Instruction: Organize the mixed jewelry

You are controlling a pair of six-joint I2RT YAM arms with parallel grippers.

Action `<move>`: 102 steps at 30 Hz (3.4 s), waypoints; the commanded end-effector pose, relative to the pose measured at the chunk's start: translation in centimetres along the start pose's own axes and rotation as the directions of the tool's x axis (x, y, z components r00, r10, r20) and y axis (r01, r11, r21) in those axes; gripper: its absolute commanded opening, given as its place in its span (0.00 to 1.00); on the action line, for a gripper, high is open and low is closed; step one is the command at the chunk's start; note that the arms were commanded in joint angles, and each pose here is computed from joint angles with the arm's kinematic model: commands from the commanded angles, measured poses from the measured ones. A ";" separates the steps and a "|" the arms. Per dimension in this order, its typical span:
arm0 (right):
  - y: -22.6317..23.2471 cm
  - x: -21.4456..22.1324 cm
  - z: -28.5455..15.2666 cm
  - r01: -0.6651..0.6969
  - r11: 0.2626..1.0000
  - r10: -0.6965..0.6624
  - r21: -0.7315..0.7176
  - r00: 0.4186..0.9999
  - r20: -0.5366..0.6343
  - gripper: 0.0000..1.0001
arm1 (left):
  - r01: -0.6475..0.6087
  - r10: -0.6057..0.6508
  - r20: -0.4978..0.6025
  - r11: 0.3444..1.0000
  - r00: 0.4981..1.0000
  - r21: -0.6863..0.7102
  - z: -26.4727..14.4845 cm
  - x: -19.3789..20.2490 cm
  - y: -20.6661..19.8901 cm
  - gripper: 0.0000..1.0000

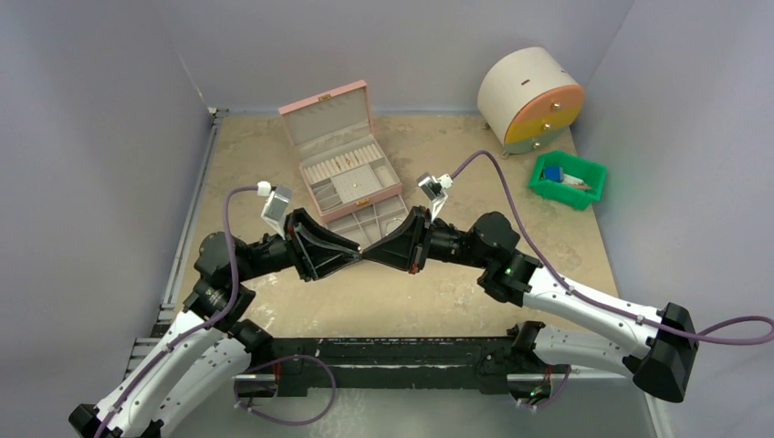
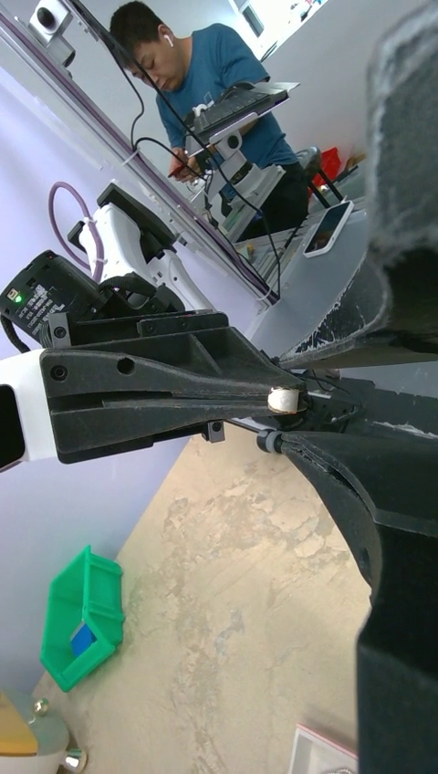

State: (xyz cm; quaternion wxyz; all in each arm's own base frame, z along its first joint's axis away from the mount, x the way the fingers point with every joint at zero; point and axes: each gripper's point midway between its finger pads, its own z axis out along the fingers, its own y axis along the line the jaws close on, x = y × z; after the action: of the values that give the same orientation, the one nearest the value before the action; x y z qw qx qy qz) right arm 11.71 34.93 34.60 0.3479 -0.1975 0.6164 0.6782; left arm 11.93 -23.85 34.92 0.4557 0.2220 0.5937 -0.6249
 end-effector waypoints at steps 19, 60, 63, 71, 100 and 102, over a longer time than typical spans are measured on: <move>0.9 -1.4 0.4 0.030 0.999 -0.029 -0.024 0.999 0.035 0.00 | -0.064 0.065 0.061 0.998 0.996 -0.013 0.2 -2.4 -0.7 0.23; -0.7 -1.5 -2.1 0.122 0.986 -0.129 0.111 0.990 0.061 0.53 | -0.062 0.070 0.038 0.982 0.997 -0.176 0.3 -2.6 2.3 0.00; -1.3 -1.9 -3.2 0.154 0.972 -0.168 0.178 0.983 0.070 0.57 | -0.063 0.067 0.011 0.973 0.998 -0.224 0.3 -2.3 3.3 0.00; -6.0 -2.0 -6.8 0.191 0.869 -0.238 0.457 0.970 0.046 0.59 | -0.114 0.065 -0.122 0.888 0.990 -0.446 0.3 -2.2 8.3 0.00; -13.7 4.1 -9.1 0.192 0.744 -0.136 0.640 0.981 -0.137 0.61 | -0.440 -0.252 -0.494 0.244 0.832 -0.864 0.0 -2.7 29.6 0.00; -13.7 4.2 -9.1 0.190 0.745 -0.134 0.640 0.982 -0.136 0.61 | -0.454 -0.273 -0.503 0.224 0.820 -0.862 0.0 -2.4 30.6 0.00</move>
State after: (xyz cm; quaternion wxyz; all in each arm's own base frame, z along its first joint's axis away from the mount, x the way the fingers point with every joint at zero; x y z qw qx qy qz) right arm 17.16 26.69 20.07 0.4195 -0.1461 0.8156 0.3708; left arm 37.52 -20.76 20.59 0.3433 0.1013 0.9329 -0.0398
